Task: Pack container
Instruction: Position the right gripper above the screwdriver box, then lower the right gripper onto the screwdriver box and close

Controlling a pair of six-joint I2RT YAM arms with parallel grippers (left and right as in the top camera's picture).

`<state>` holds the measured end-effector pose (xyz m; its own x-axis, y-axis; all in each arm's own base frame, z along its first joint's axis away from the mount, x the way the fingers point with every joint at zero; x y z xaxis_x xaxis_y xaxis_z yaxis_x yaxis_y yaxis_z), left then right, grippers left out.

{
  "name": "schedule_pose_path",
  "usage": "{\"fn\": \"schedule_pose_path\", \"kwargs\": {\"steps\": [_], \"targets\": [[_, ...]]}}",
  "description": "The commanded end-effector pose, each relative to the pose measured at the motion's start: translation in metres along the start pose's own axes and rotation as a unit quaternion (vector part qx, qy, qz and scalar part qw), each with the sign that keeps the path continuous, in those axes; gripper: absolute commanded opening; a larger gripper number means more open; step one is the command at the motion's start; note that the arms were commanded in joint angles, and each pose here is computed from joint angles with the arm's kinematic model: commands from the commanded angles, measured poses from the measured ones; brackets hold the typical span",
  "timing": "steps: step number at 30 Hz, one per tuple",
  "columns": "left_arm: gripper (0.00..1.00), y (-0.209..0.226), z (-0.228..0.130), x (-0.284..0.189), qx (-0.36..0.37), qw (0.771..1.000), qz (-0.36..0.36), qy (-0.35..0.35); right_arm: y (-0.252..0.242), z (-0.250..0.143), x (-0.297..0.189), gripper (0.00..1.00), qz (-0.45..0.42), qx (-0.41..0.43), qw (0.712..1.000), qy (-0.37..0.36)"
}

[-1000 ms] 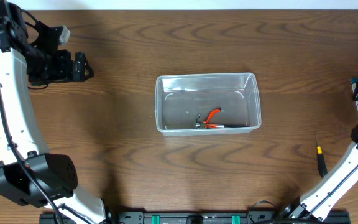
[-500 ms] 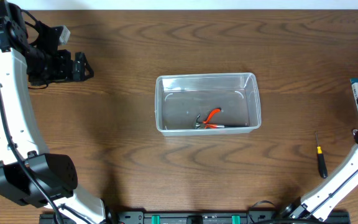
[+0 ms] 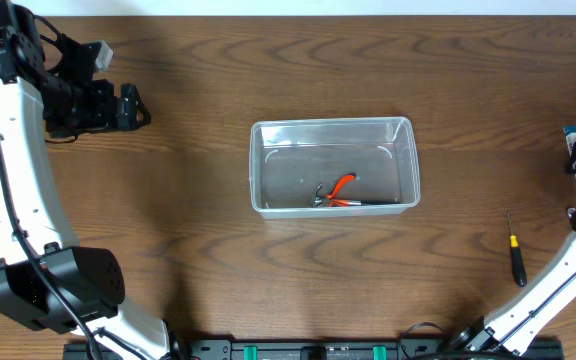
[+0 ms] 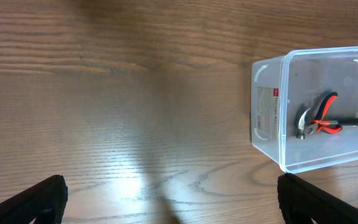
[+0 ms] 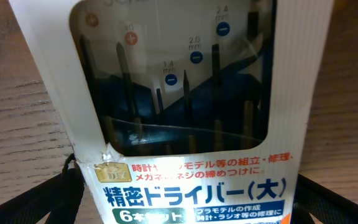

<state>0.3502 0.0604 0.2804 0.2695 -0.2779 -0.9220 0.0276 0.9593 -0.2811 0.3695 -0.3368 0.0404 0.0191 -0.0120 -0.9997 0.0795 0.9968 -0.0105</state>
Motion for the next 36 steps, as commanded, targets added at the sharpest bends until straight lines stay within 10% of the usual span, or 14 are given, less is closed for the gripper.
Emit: {"fn": "schedule_pose_path", "kwargs": {"steps": [1,22,36], "targets": [[0.98,0.0015,-0.0023,-0.0005,-0.008,1.0,0.004,0.003,-0.0005,-0.0008,0.006,0.99,0.006,-0.007,1.0,-0.001],[0.98,0.0015,-0.0022,-0.0005,-0.007,1.0,0.004,0.003,0.0039,0.0038,0.0074,0.99,-0.017,-0.032,0.999,0.014],[0.98,0.0021,-0.0001,-0.0005,-0.005,1.0,0.005,-0.002,0.0047,0.0034,0.0074,0.78,-0.016,-0.032,0.999,0.016]]}}
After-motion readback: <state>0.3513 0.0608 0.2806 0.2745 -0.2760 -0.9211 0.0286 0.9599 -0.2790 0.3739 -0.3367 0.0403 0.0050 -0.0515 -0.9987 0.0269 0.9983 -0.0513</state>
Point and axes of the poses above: each gripper's point midway between its finger pads, its own x axis out along the fingers, its own y axis along the line the jaws close on, z = x × y, the point moved 4 cm from there along -x, back along the fingers, and after that the axes turned 2 degrees about -x, right-handed, at the moved point
